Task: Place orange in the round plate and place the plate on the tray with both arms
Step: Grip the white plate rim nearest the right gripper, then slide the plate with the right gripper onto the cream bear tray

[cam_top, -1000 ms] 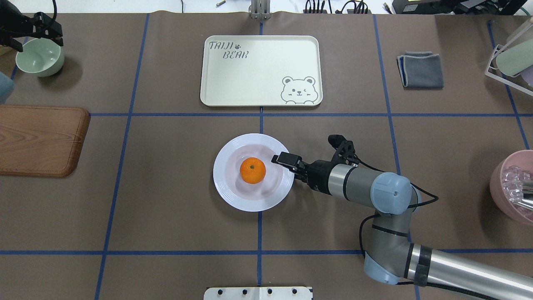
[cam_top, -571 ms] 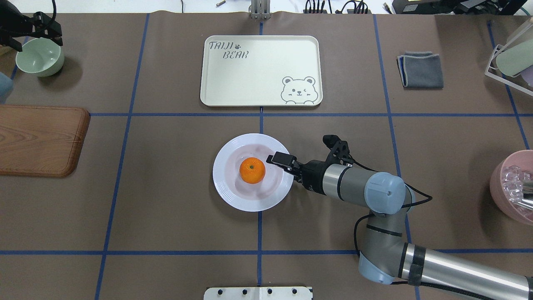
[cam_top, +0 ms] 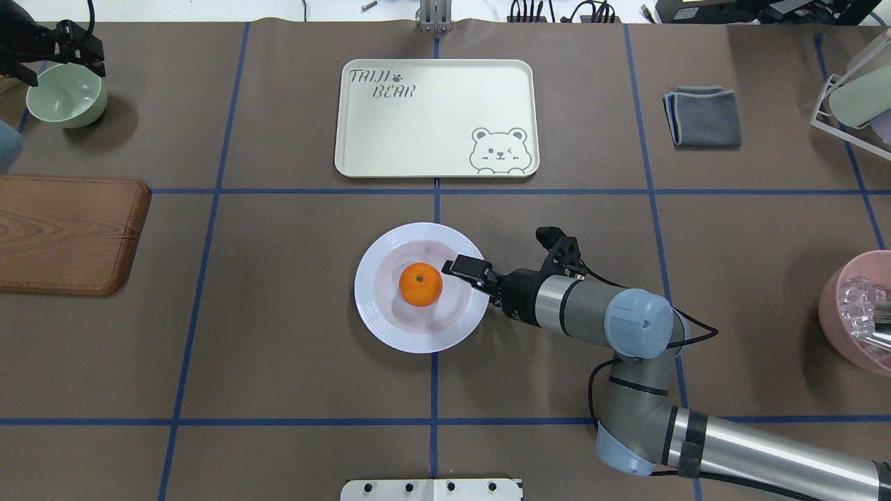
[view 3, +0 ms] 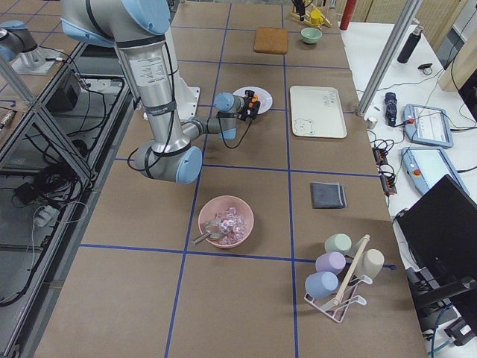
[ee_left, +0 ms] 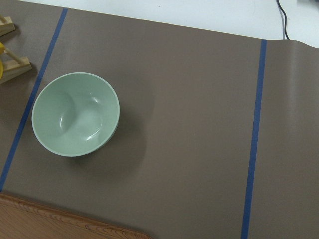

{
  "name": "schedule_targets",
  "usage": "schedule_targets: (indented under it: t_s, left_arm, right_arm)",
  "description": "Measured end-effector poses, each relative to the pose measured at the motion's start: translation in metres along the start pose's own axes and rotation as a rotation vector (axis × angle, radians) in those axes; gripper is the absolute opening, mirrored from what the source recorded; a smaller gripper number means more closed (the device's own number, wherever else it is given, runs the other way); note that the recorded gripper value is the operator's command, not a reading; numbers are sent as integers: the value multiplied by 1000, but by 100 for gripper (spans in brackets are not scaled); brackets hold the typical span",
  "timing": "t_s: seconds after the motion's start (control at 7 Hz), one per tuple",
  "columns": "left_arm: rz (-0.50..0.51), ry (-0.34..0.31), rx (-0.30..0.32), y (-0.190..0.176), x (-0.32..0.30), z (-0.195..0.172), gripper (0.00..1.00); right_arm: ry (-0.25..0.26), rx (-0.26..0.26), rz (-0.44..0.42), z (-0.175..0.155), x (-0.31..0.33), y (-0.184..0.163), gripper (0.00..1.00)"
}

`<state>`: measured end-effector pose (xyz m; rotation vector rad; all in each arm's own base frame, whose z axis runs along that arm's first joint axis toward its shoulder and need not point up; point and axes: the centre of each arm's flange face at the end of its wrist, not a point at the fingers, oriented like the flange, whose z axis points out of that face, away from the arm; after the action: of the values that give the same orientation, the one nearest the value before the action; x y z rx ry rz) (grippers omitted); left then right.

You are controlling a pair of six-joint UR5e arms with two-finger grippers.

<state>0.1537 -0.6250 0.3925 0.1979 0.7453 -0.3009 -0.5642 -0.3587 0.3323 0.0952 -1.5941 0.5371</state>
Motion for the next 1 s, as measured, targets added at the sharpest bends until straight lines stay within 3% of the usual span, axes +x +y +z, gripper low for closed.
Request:
schedule_targets:
  t_s: [0.29,0.57,1.0]
  left_arm:
    - [0,1,0,0,0,0,98]
    - [0,0,0,0,0,0,98]
    - [-1,-2,0,0,-1,1,98]
  right_arm:
    - [-6,9,5,0,-2,0,79]
    - [-22,14,6,2,-9,1,51]
    - [-43,19,17,3,-21,3,23]
